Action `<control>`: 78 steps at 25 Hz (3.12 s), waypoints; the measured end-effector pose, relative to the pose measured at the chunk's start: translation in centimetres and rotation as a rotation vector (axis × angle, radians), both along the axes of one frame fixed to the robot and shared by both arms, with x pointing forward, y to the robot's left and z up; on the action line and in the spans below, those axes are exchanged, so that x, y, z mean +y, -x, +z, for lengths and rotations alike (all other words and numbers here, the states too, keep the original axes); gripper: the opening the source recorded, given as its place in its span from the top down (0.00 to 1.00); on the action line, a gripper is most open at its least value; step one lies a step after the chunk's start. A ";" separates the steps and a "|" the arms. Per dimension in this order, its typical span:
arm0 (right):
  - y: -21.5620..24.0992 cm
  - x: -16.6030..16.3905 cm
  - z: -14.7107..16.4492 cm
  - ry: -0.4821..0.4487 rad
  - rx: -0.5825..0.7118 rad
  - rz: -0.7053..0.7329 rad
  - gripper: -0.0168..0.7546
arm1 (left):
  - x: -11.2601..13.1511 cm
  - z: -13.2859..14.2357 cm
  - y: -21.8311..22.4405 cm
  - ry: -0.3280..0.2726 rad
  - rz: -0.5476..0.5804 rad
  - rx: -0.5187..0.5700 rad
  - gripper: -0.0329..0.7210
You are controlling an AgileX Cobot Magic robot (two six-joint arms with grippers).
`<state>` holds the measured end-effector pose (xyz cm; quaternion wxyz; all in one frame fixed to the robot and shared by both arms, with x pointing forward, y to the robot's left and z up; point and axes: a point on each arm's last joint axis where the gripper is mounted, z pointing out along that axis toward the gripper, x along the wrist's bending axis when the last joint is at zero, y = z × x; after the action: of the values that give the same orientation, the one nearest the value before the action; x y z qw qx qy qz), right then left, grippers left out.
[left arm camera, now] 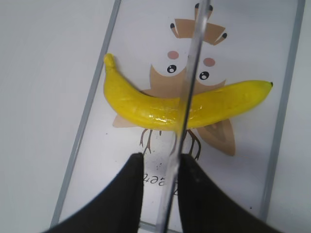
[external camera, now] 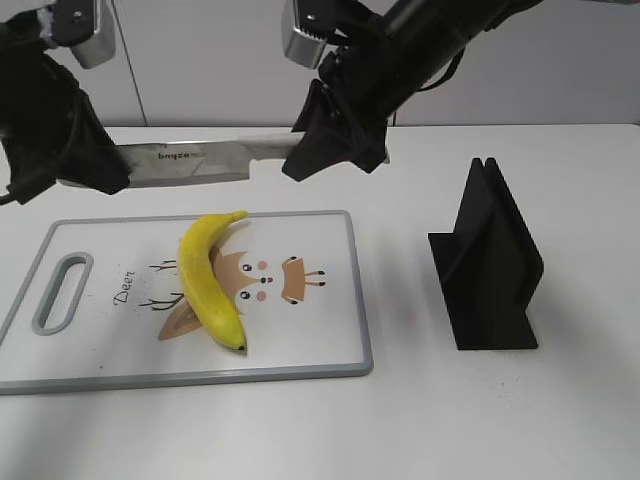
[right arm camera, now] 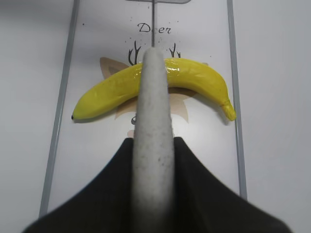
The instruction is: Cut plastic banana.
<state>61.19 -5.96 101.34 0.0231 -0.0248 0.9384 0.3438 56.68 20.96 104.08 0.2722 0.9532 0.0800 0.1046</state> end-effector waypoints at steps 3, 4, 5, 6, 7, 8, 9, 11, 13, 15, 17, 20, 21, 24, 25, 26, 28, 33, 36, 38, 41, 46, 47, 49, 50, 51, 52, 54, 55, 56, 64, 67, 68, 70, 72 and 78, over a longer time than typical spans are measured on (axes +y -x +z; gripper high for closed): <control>0.0 -0.1 -0.1 0.017 -0.012 0.009 0.74 | 0.0 0.0 0.0 0.002 0.001 0.001 0.66; 0.0 -0.2 -0.2 0.026 -0.016 0.013 0.74 | 0.0 0.0 0.0 0.002 0.001 0.001 0.67; -0.1 -0.2 -0.2 0.035 -0.021 0.016 0.74 | 0.0 0.0 0.0 0.002 0.001 0.000 0.67; -0.1 -0.3 -0.3 0.044 -0.026 0.020 0.74 | 0.0 0.0 0.0 0.003 0.001 0.001 0.67; -0.1 -0.3 -0.3 0.050 -0.029 0.022 0.74 | 0.0 0.0 0.0 0.006 0.002 0.001 0.67; -0.1 -0.4 -0.3 0.052 -0.030 0.023 0.74 | 0.0 0.0 0.0 0.007 0.003 0.001 0.68; -0.1 -0.4 -0.3 0.053 -0.032 0.022 0.74 | -0.1 0.0 0.0 0.009 0.003 0.002 0.68; -0.1 -0.4 -0.3 0.052 -0.034 0.021 0.74 | -0.1 0.0 0.0 0.010 0.004 0.002 0.71; -0.1 -0.3 -0.3 0.048 -0.034 0.018 0.74 | -0.1 0.0 0.0 0.011 0.004 0.002 0.74; -0.1 -0.3 -0.2 0.043 -0.032 0.016 0.74 | -0.1 -0.2 0.0 0.011 0.006 0.007 0.77; -0.1 -0.3 -0.2 0.041 -0.032 0.016 0.74 | 0.0 -0.4 0.1 0.009 0.006 0.014 0.78; -0.1 -0.3 -0.2 0.040 -0.031 0.016 0.74 | 0.0 -0.4 0.1 0.009 0.010 0.008 0.82; -0.1 -0.3 -0.2 0.039 -0.032 0.014 0.74 | 0.0 -0.4 0.0 0.008 0.015 0.002 0.86; -0.3 -0.2 -0.3 0.037 -0.038 0.013 0.74 | 0.0 -0.4 0.0 0.003 0.009 -0.007 0.95; -0.3 -0.2 -0.4 0.038 -0.037 0.012 0.74 | 0.0 -0.4 0.0 0.000 0.006 -0.007 0.95; -0.4 -0.2 -0.5 0.039 -0.034 0.012 0.74 | 0.0 -0.6 0.0 -0.002 0.005 -0.001 0.96; -0.5 -0.1 -0.9 0.045 -0.027 0.014 0.74 | 0.0 -1.4 -0.1 -0.005 0.010 0.018 0.96; -1.0 0.0 -3.1 0.082 0.007 -0.003 0.74 | 0.1 -3.4 -0.1 -0.018 0.045 0.032 0.96; -1.2 0.2 -4.4 0.103 0.022 -0.007 0.74 | 0.2 -4.8 -0.1 -0.031 0.062 0.050 0.96; -1.3 0.2 -5.2 0.114 0.035 -0.007 0.74 | 0.2 -5.8 -0.3 -0.033 0.071 0.074 0.96; -1.4 0.2 -6.0 0.133 0.051 -0.011 0.74 | 0.0 -7.2 -0.7 -0.024 0.082 0.106 0.96; -1.7 0.3 -9.0 0.170 0.114 -0.019 0.74 | -0.2 -10.2 -1.3 -0.032 0.089 0.181 0.96; -1.7 0.3 -9.6 0.176 0.128 -0.021 0.74 | -0.2 -10.8 -1.4 -0.029 0.088 0.202 0.96; -1.8 0.2 -9.9 0.190 0.132 -0.020 0.74 | -0.2 -11.0 -1.5 -0.026 0.086 0.213 0.96; -1.8 0.2 -10.0 0.195 0.135 -0.026 0.74 | -0.3 -11.3 -1.6 -0.026 0.085 0.222 0.96; -1.8 0.2 -10.1 0.199 0.136 -0.028 0.74 | -0.2 -11.5 -1.7 -0.025 0.086 0.227 0.96; -1.9 0.2 -10.2 0.201 0.137 -0.028 0.74 | -0.3 -11.6 -1.7 -0.023 0.084 0.233 0.95; -1.9 0.2 -10.2 0.203 0.138 -0.029 0.74 | -0.3 -11.8 -1.8 -0.017 0.083 0.247 0.95; -1.9 0.2 -10.2 0.203 0.138 -0.030 0.74 | -0.3 -11.9 -1.9 -0.014 0.085 0.250 0.95; -1.9 0.2 -10.2 0.203 0.138 -0.030 0.74 | -0.2 -11.9 -1.9 -0.011 0.086 0.254 0.95; -1.9 0.2 -10.3 0.198 0.139 -0.033 0.74 | -0.2 -12.1 -2.0 -0.007 0.088 0.260 0.95; -1.9 0.2 -10.3 0.198 0.140 -0.033 0.74 | -0.2 -12.1 -2.0 -0.006 0.090 0.262 0.95; -1.9 0.2 -10.3 0.198 0.140 -0.033 0.74 | -0.2 -12.1 -2.0 -0.005 0.091 0.262 0.95; -1.9 0.2 -10.3 0.198 0.140 -0.033 0.74 | -0.2 -12.1 -2.0 -0.005 0.091 0.261 0.95; -1.9 0.2 -10.2 0.201 0.135 -0.032 0.74 | -0.2 -11.6 -1.9 -0.005 0.089 0.247 0.95; -1.6 0.1 -8.1 0.213 0.074 -0.024 0.74 | -0.5 -10.0 -1.4 -0.005 0.097 0.182 0.95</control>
<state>62.81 -5.90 93.25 -0.0102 -0.0029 0.9701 0.2424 58.07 20.50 94.09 0.2560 0.9544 0.1502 0.0308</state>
